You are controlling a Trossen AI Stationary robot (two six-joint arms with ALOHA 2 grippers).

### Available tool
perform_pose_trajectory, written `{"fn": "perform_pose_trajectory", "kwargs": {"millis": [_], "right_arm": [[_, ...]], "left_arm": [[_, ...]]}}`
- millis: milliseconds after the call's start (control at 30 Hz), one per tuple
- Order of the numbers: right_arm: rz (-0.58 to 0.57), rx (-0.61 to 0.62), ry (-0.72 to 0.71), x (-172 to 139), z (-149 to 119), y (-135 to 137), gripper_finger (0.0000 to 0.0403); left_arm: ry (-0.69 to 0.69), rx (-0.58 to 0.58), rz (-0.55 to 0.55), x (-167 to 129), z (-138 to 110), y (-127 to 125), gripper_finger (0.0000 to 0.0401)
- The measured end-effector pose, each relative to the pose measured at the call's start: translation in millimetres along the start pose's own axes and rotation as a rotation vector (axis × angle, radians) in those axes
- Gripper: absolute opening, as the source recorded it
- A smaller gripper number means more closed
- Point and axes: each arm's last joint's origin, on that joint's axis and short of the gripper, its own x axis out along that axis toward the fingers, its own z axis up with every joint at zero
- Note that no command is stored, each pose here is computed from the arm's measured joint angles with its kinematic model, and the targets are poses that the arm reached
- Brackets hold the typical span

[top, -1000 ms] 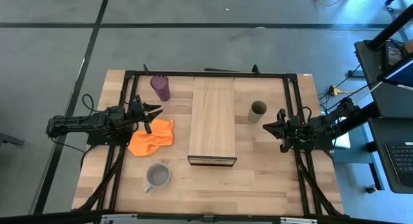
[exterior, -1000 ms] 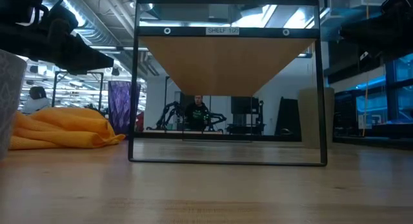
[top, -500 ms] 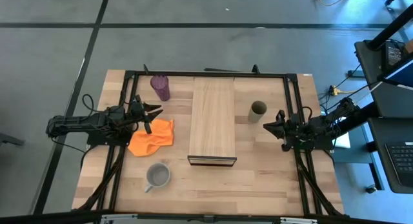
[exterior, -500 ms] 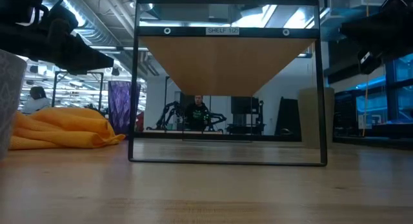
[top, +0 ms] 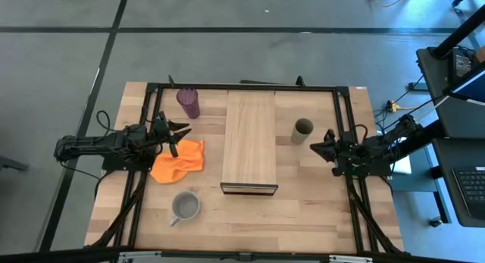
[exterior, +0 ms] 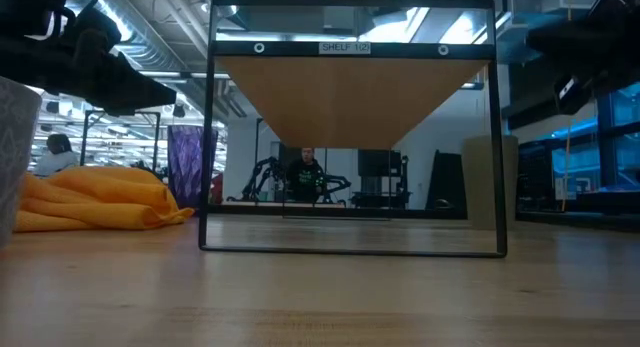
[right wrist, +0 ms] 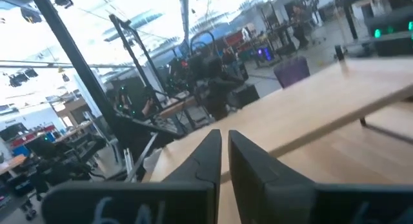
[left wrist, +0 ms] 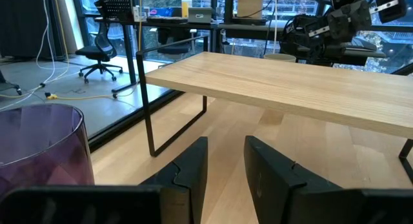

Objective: Stack small to large cups/mugs on shelf
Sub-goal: Put the gray mug on the shelf

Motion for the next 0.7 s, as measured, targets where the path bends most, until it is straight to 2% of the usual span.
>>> {"fn": "perform_pose_trajectory", "kwargs": {"millis": [200,400,700], "right_arm": [[0.018,-0.164,-0.076,0,8,3,0.0032],[0.026,-0.277,-0.202,-2,23,6,0.0032],[0.001,-0.467,-0.277,-7,64,17,0.0032]], "left_arm": [[0.0,0.0,-0.001,0,0,0,0.0096],[0.0,0.0,0.0,0,0,0,0.0096],[0.0,0.0,-0.001,0,0,0,0.0096]]}}
